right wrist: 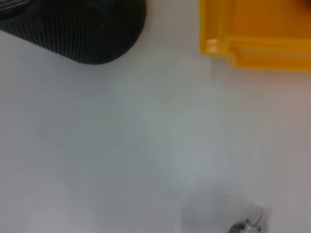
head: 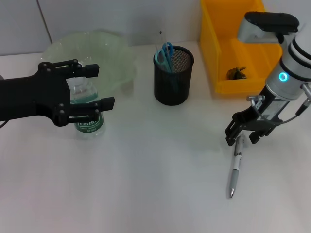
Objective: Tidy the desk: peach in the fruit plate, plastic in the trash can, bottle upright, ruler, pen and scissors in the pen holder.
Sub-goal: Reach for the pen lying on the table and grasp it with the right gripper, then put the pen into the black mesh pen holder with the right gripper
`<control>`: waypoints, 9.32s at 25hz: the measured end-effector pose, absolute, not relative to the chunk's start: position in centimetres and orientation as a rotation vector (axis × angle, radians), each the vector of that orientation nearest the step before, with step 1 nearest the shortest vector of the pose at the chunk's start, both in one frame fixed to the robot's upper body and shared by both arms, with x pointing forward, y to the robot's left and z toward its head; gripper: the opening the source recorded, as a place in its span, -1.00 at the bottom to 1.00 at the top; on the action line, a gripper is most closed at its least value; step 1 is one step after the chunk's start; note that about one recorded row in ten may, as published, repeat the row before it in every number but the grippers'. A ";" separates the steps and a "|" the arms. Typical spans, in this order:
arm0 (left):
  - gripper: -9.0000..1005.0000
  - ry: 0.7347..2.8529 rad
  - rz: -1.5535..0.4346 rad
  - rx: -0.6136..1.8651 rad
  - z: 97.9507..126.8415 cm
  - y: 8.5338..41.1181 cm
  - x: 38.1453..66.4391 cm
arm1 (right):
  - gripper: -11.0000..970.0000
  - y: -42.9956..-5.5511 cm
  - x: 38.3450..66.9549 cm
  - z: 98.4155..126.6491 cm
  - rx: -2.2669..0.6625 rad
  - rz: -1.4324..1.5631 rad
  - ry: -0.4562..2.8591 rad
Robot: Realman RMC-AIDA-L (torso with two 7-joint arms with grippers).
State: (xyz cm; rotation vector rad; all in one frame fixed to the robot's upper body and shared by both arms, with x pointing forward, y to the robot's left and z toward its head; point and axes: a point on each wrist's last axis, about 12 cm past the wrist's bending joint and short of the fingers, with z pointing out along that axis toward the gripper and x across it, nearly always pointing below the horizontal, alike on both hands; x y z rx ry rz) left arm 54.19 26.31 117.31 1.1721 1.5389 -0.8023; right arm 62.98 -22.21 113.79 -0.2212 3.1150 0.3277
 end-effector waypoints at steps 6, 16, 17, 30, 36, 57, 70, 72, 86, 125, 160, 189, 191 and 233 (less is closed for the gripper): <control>0.56 1.535 -0.801 1.176 117.4 26.2 54.3 | 0.32 -21.5 63.1 113.8 -0.285 0.273 3.119; 0.56 1.531 -0.803 1.178 117.5 26.1 54.3 | 0.32 -22.0 63.0 113.0 -0.268 0.256 3.123; 0.56 1.531 -0.803 1.178 117.5 26.1 54.3 | 0.32 -22.0 63.0 113.0 -0.268 0.256 3.123; 0.56 1.521 -0.798 1.187 117.4 26.0 54.4 | 0.32 -21.7 63.1 113.1 -0.300 0.226 3.116; 0.56 1.514 -0.792 1.194 117.4 26.0 54.4 | 0.31 -21.6 63.2 113.1 -0.301 0.226 3.115; 0.56 1.514 -0.792 1.194 117.4 26.0 54.4 | 0.32 -21.3 62.9 112.6 -0.330 0.211 3.132; 0.56 1.504 -0.783 1.203 117.4 26.0 54.4 | 0.23 -21.2 62.9 112.6 -0.344 0.203 3.135; 0.56 1.504 -0.782 1.204 117.4 26.0 54.4 | 0.21 -21.1 62.9 112.6 -0.344 0.203 3.135; 0.56 1.497 -0.776 1.210 117.4 26.0 54.4 | -0.24 -21.1 62.9 112.7 -0.347 0.203 3.136; 0.56 1.476 -0.773 1.220 117.5 25.9 54.4 | 0.24 -20.2 62.5 112.6 -0.422 0.152 3.163; 0.56 1.458 -0.773 1.227 117.6 25.9 54.3 | -0.24 -20.6 62.4 112.7 -0.439 0.107 3.185; 0.56 1.440 -0.781 1.214 117.8 25.8 54.3 | -0.60 -21.1 62.2 112.1 -0.430 0.096 3.186; 0.56 1.440 -0.781 1.214 117.8 25.8 54.3 | -0.64 -21.0 62.2 112.1 -0.433 0.097 3.185; 0.56 1.562 -1.082 1.178 112.7 24.8 49.4 | -0.71 -26.5 60.5 125.0 -0.703 0.500 2.069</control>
